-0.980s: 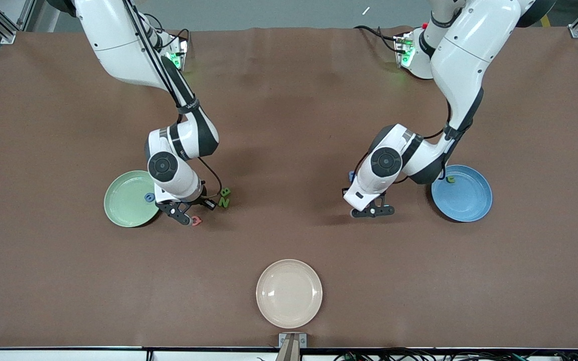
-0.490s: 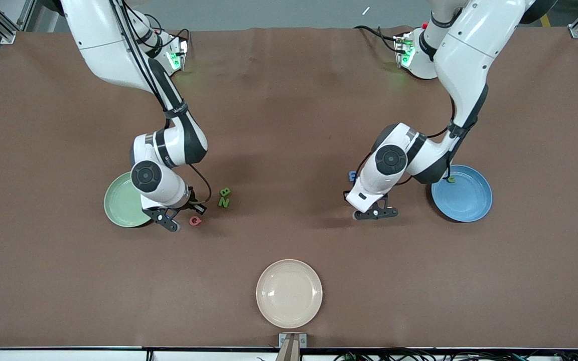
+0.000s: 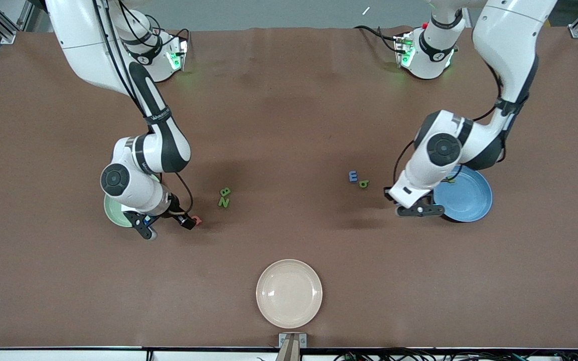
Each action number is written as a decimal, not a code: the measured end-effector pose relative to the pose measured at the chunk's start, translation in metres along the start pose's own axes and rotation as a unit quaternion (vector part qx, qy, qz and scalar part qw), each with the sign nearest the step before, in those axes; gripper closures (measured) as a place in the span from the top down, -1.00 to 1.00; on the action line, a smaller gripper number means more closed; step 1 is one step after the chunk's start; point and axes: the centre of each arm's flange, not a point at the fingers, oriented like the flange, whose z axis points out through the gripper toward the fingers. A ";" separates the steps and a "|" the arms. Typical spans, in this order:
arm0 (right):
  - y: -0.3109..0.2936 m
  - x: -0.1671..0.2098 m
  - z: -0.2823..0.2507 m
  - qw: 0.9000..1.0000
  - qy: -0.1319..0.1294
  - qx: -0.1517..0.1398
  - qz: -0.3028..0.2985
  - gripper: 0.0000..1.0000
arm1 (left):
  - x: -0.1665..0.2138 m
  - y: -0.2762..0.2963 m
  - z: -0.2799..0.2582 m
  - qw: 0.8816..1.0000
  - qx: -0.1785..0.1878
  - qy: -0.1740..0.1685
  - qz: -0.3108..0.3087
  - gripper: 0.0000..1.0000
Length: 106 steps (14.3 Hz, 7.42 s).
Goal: Sort upper and lower case letters into plates
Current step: 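Place the Q in the green plate while the left gripper places the x, then grasp the green N with the right gripper while the left gripper grasps a green letter, then place the N in the green plate while the left gripper places its letter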
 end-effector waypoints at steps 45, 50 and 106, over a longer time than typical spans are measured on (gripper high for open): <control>0.073 0.090 -0.071 0.996 -0.048 -0.063 -0.036 -0.30 | -0.026 0.009 -0.010 0.997 0.009 -0.009 -0.071 1.00; 0.154 0.087 -0.038 0.991 0.005 -0.052 -0.124 -0.30 | -0.042 0.096 0.018 0.987 -0.007 -0.033 -0.160 1.00; -0.036 -0.123 0.052 0.966 0.049 0.009 -0.255 -0.27 | -0.008 -0.173 0.023 0.998 0.021 -0.017 0.065 -0.26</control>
